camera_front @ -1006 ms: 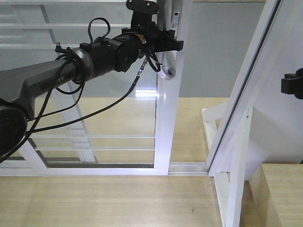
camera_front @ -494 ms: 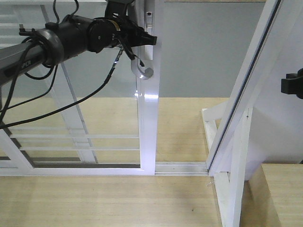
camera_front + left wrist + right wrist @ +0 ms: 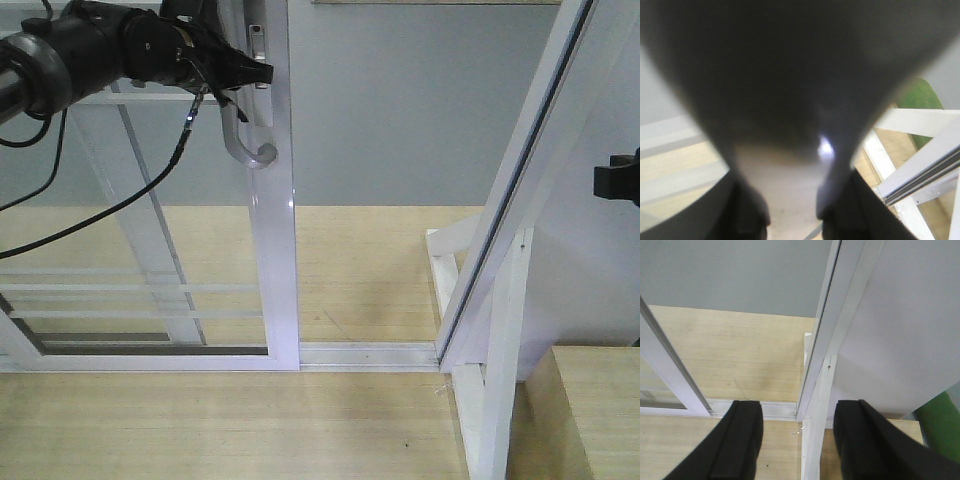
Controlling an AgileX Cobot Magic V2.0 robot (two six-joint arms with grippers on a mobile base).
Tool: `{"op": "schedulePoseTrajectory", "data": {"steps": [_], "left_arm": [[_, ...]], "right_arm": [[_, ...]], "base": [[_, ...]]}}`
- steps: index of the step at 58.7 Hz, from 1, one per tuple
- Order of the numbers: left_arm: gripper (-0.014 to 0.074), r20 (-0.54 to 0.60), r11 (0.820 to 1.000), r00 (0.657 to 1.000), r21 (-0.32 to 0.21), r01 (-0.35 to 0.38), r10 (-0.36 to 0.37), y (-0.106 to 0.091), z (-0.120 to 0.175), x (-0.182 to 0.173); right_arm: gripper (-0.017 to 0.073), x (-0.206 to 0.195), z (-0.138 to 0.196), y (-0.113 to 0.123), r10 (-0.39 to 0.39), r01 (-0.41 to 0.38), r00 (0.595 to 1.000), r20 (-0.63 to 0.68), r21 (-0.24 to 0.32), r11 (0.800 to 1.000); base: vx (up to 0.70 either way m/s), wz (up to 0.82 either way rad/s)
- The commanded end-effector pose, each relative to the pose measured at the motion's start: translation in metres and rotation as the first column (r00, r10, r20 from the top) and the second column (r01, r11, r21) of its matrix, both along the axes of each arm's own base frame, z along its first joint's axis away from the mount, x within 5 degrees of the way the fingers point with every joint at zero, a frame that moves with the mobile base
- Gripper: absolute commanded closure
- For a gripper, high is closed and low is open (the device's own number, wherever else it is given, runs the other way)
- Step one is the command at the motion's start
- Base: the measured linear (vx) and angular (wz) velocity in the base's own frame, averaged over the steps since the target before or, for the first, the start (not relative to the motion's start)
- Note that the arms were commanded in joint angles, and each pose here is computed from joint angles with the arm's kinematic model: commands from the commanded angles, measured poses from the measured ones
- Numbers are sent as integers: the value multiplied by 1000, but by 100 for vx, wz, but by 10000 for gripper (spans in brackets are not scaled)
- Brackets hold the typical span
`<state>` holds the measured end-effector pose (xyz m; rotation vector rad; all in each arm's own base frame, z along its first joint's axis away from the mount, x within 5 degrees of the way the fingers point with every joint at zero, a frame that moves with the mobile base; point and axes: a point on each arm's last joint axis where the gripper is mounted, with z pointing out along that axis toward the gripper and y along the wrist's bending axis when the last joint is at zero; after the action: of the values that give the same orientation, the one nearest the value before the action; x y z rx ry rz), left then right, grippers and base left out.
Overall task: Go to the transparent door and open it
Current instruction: 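Push the handle with the left gripper, sliding the door further open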
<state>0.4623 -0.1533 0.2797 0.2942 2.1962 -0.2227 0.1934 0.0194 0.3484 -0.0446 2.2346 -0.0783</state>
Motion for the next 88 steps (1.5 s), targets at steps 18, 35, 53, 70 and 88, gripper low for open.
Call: {"op": "schedulePoseTrajectory", "data": {"steps": [18, 35, 53, 70, 88], "left_arm": [[597, 267, 987, 951, -37, -154, 158, 82, 99, -11], [597, 187, 975, 957, -6, -224, 221, 113, 103, -20], [593, 104, 963, 961, 61, -263, 256, 131, 105, -31], [417, 7, 953, 963, 146, -266, 268, 137, 116, -56], [117, -128, 931, 942, 241, -274, 310, 144, 129, -90]], "right_arm": [[160, 2, 16, 0, 19, -18, 994, 106, -8, 1000], [160, 2, 16, 0, 19, -18, 994, 106, -8, 1000], [160, 2, 16, 0, 19, -18, 994, 106, -8, 1000], [160, 2, 16, 0, 19, -18, 994, 106, -8, 1000], [160, 2, 16, 0, 19, -18, 994, 106, -8, 1000]], "base": [[0, 0], [0, 0], [0, 0], [0, 0], [0, 0]]}}
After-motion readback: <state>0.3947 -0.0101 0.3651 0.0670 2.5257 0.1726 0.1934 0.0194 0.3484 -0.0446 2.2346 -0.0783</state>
